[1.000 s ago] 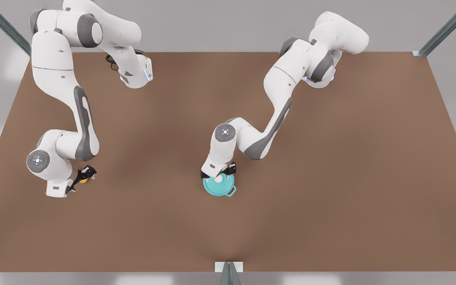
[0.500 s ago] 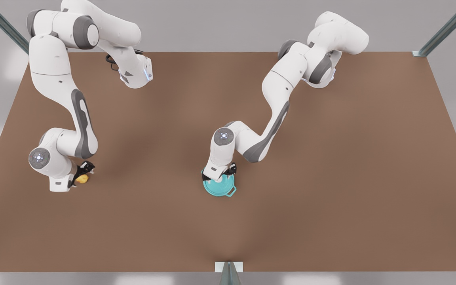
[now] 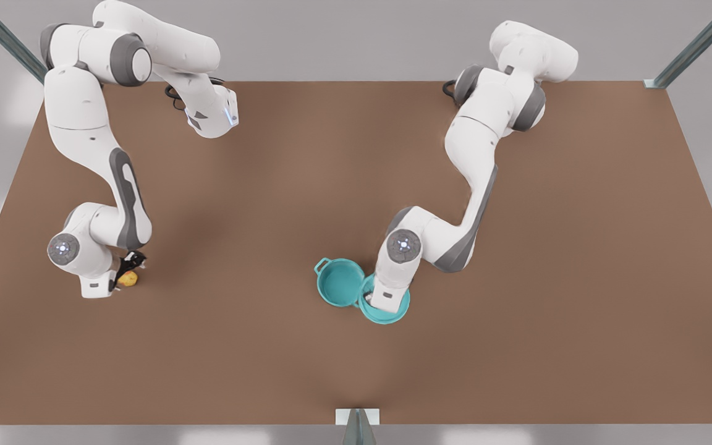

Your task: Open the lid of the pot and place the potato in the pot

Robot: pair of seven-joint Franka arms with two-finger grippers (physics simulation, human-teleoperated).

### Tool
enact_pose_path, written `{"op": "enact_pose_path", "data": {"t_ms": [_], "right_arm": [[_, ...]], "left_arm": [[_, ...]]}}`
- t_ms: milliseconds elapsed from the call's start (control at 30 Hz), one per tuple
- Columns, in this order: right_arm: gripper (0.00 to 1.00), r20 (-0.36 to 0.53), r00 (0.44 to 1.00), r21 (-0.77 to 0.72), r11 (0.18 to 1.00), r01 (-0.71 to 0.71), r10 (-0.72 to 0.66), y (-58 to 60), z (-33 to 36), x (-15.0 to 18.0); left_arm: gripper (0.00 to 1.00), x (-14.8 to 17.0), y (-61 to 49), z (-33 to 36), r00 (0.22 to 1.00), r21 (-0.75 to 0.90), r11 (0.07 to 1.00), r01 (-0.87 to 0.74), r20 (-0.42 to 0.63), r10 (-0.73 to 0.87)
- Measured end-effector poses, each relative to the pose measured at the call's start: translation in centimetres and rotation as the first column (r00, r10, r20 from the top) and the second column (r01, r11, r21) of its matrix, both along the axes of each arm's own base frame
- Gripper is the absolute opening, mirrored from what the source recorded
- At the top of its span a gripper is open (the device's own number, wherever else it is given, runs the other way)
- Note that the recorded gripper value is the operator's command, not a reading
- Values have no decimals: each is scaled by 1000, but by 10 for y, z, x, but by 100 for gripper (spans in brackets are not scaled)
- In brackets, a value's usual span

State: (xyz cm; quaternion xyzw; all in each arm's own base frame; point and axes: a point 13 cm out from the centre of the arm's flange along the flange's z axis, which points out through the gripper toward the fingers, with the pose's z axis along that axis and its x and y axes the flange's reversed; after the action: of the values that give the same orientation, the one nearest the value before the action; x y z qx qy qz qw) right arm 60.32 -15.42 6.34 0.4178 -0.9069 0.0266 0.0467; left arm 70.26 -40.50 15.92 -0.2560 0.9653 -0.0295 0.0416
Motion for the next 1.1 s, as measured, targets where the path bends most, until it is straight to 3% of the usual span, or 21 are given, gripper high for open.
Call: {"op": "enact_pose_path", "data": {"t_ms": [100, 200, 233, 267, 400, 500, 600, 733, 1100], "right_arm": [[100, 2, 1000, 0, 1000, -12, 12, -2, -5, 0], [100, -11, 1000, 3, 1000, -23, 23, -2, -17, -4], [100, -13, 1000, 3, 1000, -26, 26, -2, -19, -5], [100, -13, 999, 3, 1000, -29, 29, -2, -19, -5], [100, -12, 999, 3, 999, -37, 37, -6, -21, -5], [100, -11, 999, 3, 999, -45, 45, -6, -22, -5], [100, -9, 999, 3, 999, -50, 50, -9, -24, -5], [100, -4, 998, 2, 998, -57, 57, -11, -24, -4], [100, 0, 998, 1, 998, -65, 65, -21, -23, -5]], "left_arm": [[42, 30, 91, -51, 997, 42, 998, -55, -54, 57], [42, 29, 103, -93, 997, 47, 999, -14, -79, 18], [56, 28, 100, -99, 997, 40, 999, 4, -81, -1], [100, 28, 98, -100, 997, 29, 999, 19, -80, -17], [100, 41, 121, -58, 995, 15, 998, 68, -73, -67], [100, 62, 260, 109, 998, -16, 1000, 3, -56, -4], [100, -34, 339, 200, 989, -65, 998, 2, -146, -12], [100, -68, 347, 221, 978, -99, 990, 104, -171, -120], [100, -93, 361, 209, 920, -170, 945, 279, -234, -313]]}}
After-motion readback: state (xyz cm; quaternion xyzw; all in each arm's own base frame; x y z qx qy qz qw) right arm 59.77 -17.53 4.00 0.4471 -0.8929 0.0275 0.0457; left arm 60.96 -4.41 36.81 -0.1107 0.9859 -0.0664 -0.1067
